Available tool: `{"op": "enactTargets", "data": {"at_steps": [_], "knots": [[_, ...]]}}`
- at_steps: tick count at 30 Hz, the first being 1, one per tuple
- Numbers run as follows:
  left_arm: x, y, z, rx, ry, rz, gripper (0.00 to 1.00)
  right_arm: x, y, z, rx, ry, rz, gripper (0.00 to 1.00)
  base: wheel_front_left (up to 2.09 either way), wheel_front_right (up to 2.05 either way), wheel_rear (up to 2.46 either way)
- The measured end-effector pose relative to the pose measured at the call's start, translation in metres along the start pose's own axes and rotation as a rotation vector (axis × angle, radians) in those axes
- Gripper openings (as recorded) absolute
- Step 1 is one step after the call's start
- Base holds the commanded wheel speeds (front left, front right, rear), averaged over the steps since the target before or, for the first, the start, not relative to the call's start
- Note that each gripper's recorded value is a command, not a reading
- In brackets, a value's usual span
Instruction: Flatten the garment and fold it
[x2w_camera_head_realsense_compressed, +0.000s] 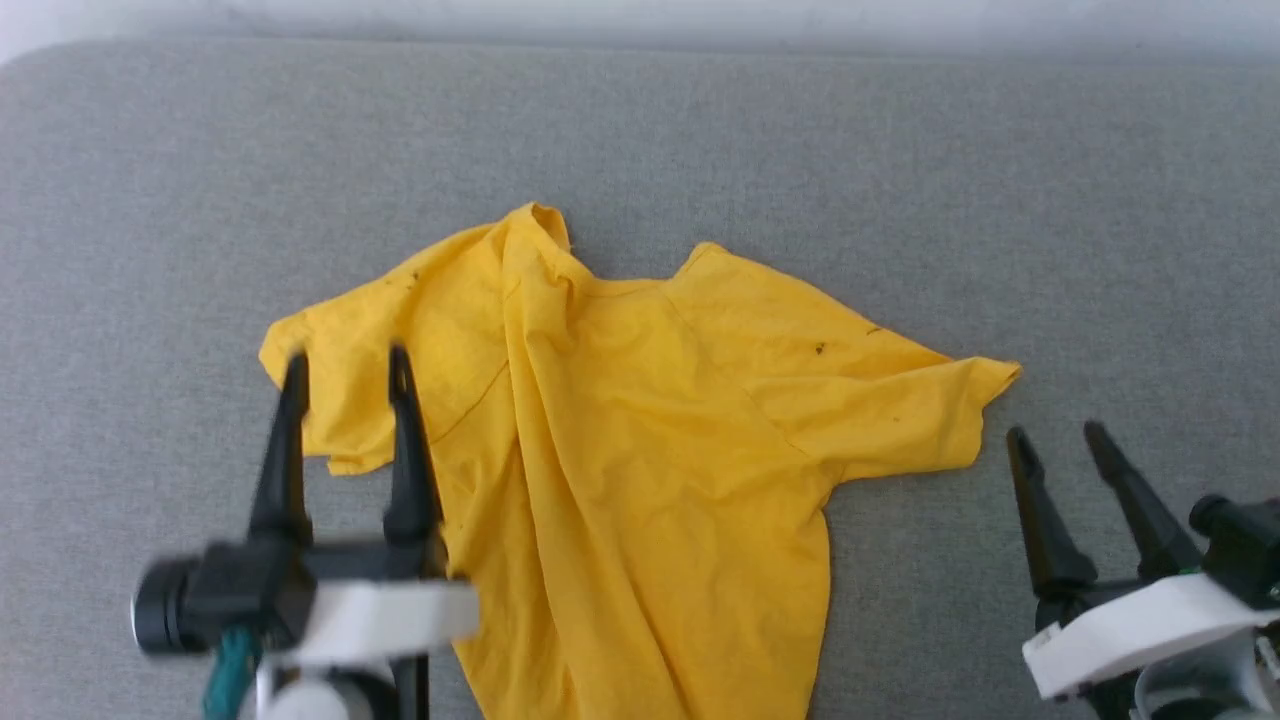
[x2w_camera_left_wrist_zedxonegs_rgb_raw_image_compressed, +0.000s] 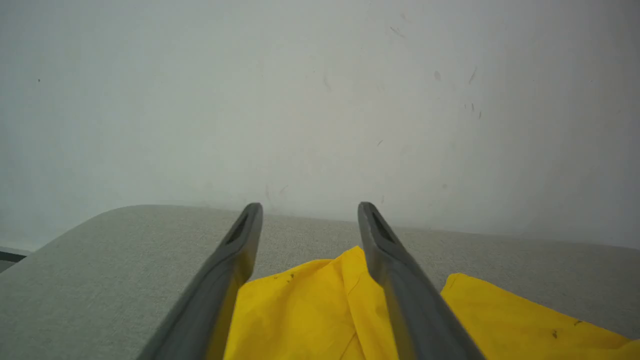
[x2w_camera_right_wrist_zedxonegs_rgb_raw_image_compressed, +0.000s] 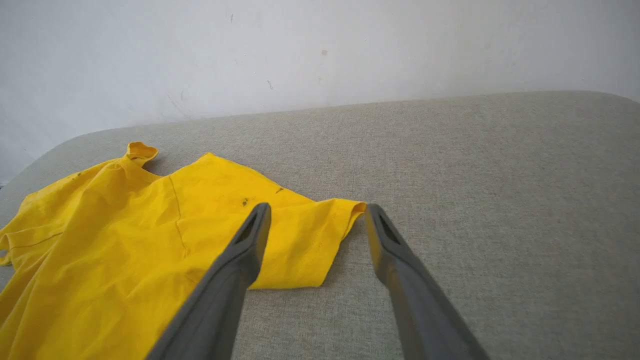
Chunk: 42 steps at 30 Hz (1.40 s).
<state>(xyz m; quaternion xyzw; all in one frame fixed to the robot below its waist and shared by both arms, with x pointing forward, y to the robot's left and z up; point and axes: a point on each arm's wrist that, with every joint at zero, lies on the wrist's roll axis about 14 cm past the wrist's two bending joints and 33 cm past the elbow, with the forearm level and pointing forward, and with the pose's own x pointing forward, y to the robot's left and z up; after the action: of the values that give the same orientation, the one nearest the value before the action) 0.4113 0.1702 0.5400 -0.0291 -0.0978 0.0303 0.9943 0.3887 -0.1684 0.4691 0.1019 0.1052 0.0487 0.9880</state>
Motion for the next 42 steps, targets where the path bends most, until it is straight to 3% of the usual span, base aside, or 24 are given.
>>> {"op": "enactTargets", "data": {"at_steps": [4,14,22,29,30,32,33,38,42], "knots": [[-0.026,0.003,0.002,-0.038,0.027,0.057,1.0,-0.01,0.003,-0.01,0.013,0.035,0.006,1.0,0.0,0.0,0.0],[-0.04,0.012,0.016,0.027,-0.003,0.058,1.0,-0.01,0.047,-0.033,-0.022,0.17,0.136,1.0,0.0,0.0,0.0],[-0.046,0.014,0.011,0.019,0.02,0.068,1.0,-0.012,0.069,-0.085,-0.069,0.406,0.21,1.0,0.0,0.0,0.0],[-0.046,0.021,0.007,0.03,0.033,0.081,1.0,-0.003,0.086,-0.112,-0.087,0.5,0.268,1.0,0.0,0.0,0.0],[-0.046,0.02,0.006,0.029,0.034,0.077,1.0,-0.001,0.088,-0.112,-0.082,0.498,0.273,0.6,0.0,0.0,0.0],[-0.044,0.017,0.005,0.021,0.034,0.065,1.0,0.002,0.087,-0.112,-0.079,0.491,0.271,0.04,0.0,0.0,0.0],[-0.044,0.015,0.004,0.017,0.037,0.059,1.0,0.003,0.086,-0.111,-0.071,0.485,0.264,0.0,0.0,0.0,0.0],[-0.043,0.006,0.001,-0.001,0.045,0.033,1.0,0.004,0.064,-0.104,-0.06,0.468,0.194,0.0,0.0,0.0,0.0],[-0.039,-0.002,0.001,-0.015,0.039,0.011,1.0,-0.005,0.017,-0.092,-0.114,0.478,0.087,0.0,0.0,0.0,0.0]]}}
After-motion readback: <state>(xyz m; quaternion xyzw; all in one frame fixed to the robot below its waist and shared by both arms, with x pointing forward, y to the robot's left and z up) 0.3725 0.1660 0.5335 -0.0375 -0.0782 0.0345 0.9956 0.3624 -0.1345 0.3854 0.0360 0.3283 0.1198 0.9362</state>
